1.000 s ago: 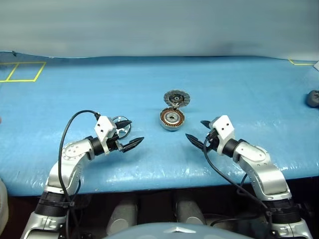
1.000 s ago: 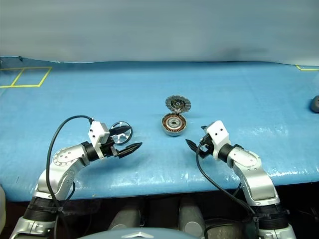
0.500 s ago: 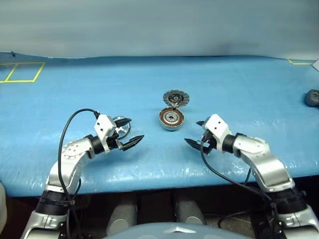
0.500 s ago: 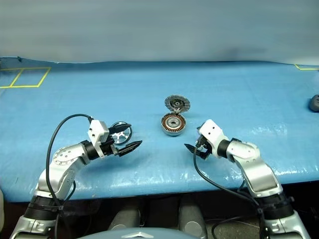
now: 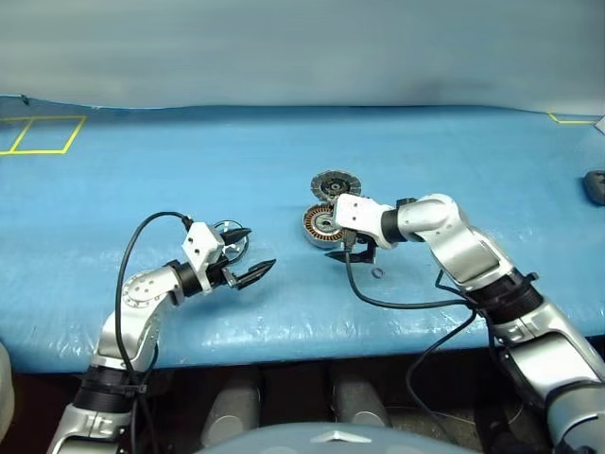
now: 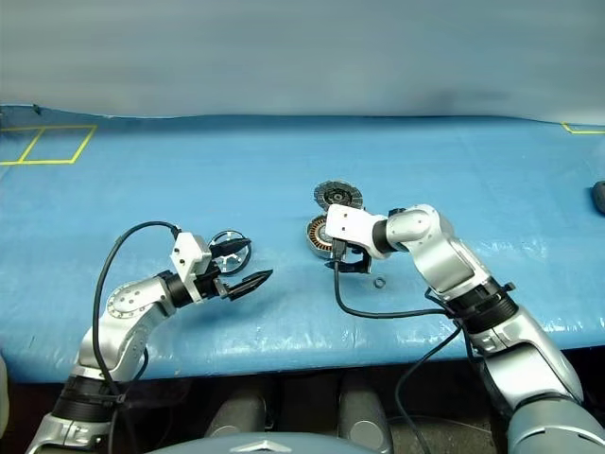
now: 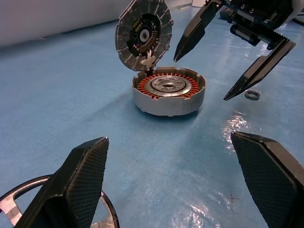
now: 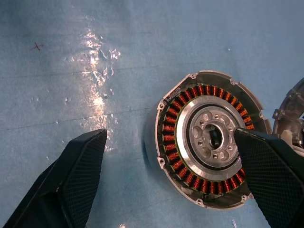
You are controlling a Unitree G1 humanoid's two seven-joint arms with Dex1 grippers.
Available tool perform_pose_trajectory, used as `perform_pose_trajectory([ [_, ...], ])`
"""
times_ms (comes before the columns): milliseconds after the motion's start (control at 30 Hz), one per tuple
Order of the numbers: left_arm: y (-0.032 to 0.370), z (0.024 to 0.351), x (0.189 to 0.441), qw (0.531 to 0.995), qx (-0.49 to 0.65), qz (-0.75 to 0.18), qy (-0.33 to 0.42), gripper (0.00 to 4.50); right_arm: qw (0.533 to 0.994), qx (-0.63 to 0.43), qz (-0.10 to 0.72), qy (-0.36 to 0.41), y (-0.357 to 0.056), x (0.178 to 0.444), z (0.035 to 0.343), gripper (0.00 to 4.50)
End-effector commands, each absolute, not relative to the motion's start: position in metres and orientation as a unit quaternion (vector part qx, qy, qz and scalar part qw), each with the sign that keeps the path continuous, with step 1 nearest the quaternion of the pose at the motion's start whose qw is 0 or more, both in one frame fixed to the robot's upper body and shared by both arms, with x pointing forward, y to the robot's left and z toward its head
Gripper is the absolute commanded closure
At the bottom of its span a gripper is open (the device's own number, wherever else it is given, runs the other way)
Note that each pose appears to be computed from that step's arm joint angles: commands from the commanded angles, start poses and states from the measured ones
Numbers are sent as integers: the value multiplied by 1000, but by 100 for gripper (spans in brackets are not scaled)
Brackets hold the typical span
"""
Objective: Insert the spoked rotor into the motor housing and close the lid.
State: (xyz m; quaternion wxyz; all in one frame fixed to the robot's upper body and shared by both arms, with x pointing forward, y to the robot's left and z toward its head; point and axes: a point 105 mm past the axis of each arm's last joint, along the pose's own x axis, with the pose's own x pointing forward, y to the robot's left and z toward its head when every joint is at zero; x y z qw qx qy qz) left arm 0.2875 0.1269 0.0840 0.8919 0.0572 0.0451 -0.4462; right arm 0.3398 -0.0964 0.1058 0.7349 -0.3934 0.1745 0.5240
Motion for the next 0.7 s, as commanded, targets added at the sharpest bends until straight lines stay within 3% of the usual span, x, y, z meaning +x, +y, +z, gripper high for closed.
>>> perform_pose_trajectory([
  [33, 124, 94, 286, 892, 63, -446, 21, 0, 720, -409, 536, 163, -89, 344, 112, 1],
  [567, 125, 90, 282, 896, 59, -439, 26, 0, 674, -424, 564, 220, -86, 354, 86, 1],
  [700, 125, 90, 281, 897, 59, -438, 27, 0, 669, -422, 569, 225, -85, 354, 85, 91],
])
